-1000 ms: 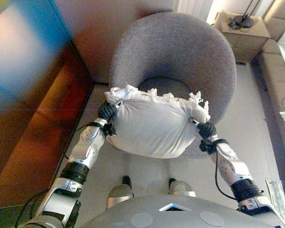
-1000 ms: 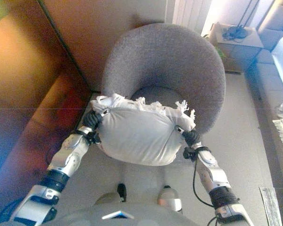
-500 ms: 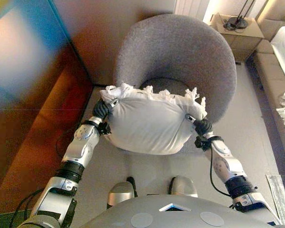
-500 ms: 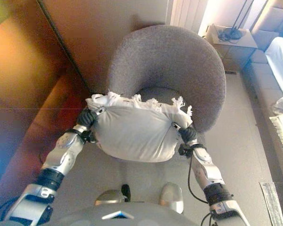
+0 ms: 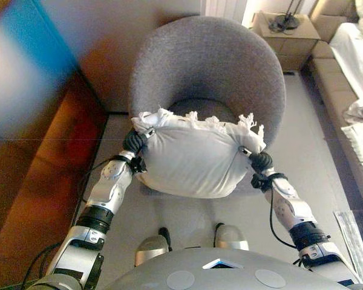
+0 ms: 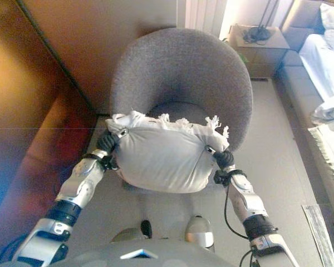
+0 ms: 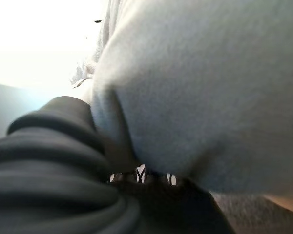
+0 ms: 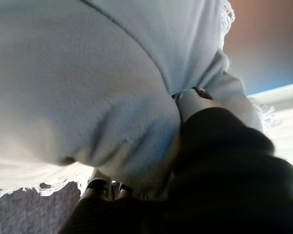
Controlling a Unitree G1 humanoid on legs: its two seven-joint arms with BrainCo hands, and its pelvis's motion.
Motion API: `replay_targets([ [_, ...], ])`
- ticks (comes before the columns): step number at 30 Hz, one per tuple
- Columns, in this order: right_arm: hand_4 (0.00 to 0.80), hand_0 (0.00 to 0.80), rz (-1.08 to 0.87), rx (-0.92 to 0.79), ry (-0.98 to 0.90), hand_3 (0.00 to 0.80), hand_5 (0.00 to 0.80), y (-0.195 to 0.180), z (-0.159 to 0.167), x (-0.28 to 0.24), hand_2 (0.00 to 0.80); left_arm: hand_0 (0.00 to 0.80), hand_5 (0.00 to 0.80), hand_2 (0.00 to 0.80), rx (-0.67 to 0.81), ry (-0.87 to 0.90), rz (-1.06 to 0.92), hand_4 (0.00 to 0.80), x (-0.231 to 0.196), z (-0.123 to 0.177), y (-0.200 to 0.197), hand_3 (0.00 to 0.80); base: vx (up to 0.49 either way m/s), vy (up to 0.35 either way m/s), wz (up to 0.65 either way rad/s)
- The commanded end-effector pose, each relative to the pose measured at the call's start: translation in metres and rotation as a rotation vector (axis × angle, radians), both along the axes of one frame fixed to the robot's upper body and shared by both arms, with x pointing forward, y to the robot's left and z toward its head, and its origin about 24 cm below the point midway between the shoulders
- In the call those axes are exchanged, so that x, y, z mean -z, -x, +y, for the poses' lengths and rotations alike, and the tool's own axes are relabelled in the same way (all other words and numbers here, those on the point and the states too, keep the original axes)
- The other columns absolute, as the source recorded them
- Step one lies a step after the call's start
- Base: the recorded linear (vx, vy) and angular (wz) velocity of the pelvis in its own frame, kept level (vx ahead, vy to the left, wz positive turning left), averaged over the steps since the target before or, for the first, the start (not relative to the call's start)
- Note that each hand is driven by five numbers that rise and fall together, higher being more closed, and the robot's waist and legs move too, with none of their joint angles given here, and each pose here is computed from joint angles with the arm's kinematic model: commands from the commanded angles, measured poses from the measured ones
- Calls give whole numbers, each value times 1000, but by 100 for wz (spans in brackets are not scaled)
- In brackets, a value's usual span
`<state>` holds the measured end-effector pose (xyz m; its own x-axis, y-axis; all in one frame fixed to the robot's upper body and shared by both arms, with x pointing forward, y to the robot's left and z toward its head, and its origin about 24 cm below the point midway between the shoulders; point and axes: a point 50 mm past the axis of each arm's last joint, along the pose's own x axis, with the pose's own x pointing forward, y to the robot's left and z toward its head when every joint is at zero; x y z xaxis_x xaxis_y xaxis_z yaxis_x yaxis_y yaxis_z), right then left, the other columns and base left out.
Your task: Pick up the cushion and take it to the sofa
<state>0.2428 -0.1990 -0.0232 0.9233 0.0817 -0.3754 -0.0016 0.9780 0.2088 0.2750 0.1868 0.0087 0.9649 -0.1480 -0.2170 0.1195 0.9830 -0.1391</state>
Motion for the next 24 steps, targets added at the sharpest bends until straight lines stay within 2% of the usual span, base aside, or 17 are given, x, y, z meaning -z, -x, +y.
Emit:
replay_targets([
  [1, 800, 800, -280, -47, -100, 800, 800, -40, 17, -61, 800, 800, 800, 800, -3, 39, -183, 800, -40, 1, -14, 800, 240, -190, 17],
  [6, 800, 800, -282, -93, -33, 800, 800, -47, 14, -66, 800, 800, 800, 800, -48, 86, -177, 800, -39, -1, -10, 800, 152, -133, 11],
  [10, 800, 800, -340, -82, 0, 800, 800, -56, 13, -79, 800, 800, 800, 800, -26, 97, -191, 800, -39, -10, -17, 800, 39, 164, 24],
  [15, 800, 800, -358, -8, -90, 800, 800, -67, 10, -92, 800, 800, 800, 800, 4, 51, -204, 800, -46, -17, -33, 800, 48, 78, 21],
  [24, 800, 800, -540, 70, -138, 800, 800, -97, 17, -141, 800, 800, 800, 800, 40, 7, -366, 800, -103, -36, -62, 800, -126, -45, 18],
])
